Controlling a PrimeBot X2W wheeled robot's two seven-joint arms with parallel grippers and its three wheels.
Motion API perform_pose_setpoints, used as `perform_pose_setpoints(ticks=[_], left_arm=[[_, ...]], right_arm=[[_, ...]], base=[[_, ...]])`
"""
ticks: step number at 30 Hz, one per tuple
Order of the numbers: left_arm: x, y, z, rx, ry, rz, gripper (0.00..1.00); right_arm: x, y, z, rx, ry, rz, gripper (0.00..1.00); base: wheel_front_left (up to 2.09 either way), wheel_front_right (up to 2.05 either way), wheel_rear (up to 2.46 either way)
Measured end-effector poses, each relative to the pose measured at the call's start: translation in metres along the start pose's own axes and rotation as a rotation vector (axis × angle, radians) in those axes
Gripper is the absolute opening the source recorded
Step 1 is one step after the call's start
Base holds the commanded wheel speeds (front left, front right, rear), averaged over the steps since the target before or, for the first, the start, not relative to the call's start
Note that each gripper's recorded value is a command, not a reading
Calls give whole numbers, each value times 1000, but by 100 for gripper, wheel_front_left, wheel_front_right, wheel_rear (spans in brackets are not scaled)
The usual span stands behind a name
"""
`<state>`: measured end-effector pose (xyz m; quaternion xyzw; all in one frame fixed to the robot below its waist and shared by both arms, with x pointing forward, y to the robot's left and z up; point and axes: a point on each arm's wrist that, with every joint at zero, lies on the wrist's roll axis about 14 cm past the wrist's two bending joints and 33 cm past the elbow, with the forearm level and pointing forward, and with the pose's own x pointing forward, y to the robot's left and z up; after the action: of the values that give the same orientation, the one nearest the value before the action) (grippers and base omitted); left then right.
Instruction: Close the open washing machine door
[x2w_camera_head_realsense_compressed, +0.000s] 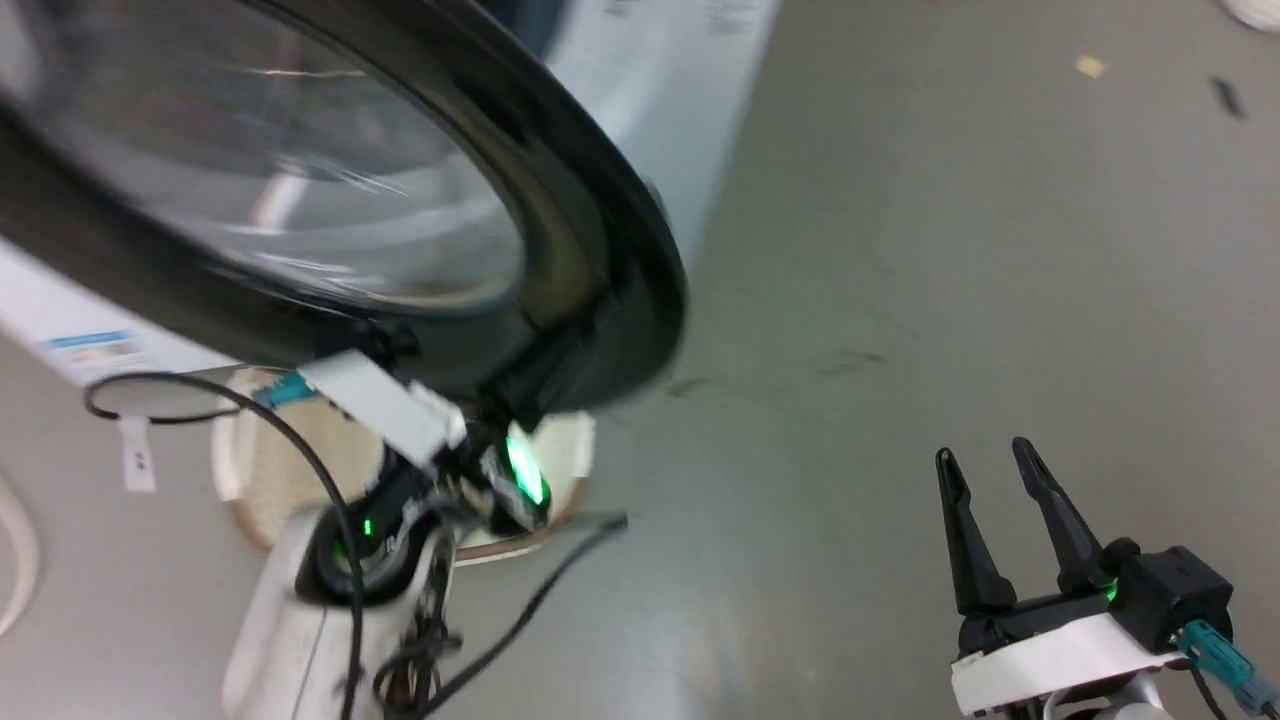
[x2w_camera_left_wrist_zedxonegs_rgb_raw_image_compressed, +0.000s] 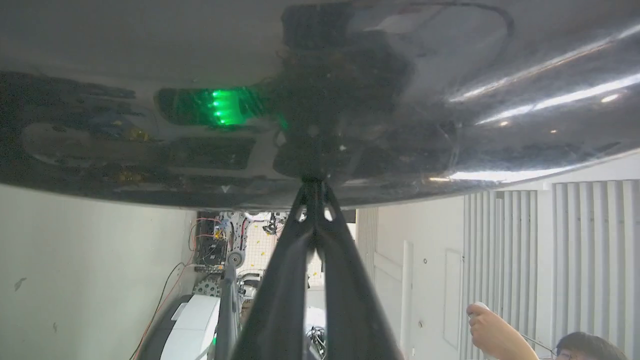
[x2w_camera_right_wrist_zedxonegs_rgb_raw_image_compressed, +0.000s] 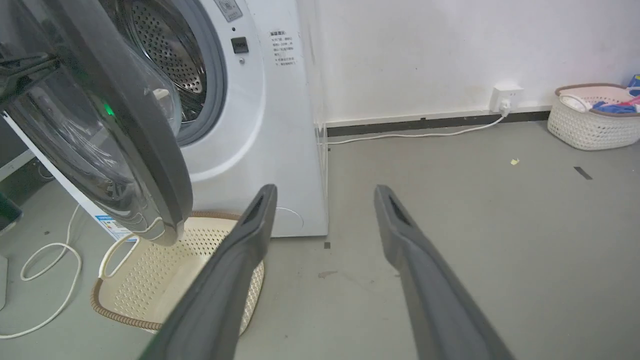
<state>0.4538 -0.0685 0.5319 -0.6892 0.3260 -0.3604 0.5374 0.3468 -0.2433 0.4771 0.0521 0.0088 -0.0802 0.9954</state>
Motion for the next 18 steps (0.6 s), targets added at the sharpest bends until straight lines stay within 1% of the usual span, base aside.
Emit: perform_pose_setpoints(ticks=[1, 2, 3, 5, 9, 14, 18], left_arm=[[19, 5, 7, -15, -28, -2, 0], [19, 5, 7, -15, -28, -2, 0], [36, 8, 20, -34, -85, -4, 0], [51, 14, 36, -80, -156, -1, 0], [74, 14, 53, -94, -241, -16, 0], [76, 8, 58, -80, -268, -29, 0], [62, 4, 58, -17, -284, -20, 0]], right_arm=[[-7, -11, -2, -3, 11, -39, 100], [-7, -11, -2, -3, 11, -39, 100], [-13, -19, -4, -11, 25, -66, 100], [-18, -25, -5, -18, 35, -88, 100], [-24, -28, -8, -16, 49, -104, 100], [-21, -21, -6, -4, 39, -82, 100], [-17, -16, -2, -10, 20, -61, 100]], base=[[0, 0, 0], [0, 0, 0], [0, 0, 0], [0, 0, 0], [0, 0, 0], [0, 0, 0], [0, 0, 0]])
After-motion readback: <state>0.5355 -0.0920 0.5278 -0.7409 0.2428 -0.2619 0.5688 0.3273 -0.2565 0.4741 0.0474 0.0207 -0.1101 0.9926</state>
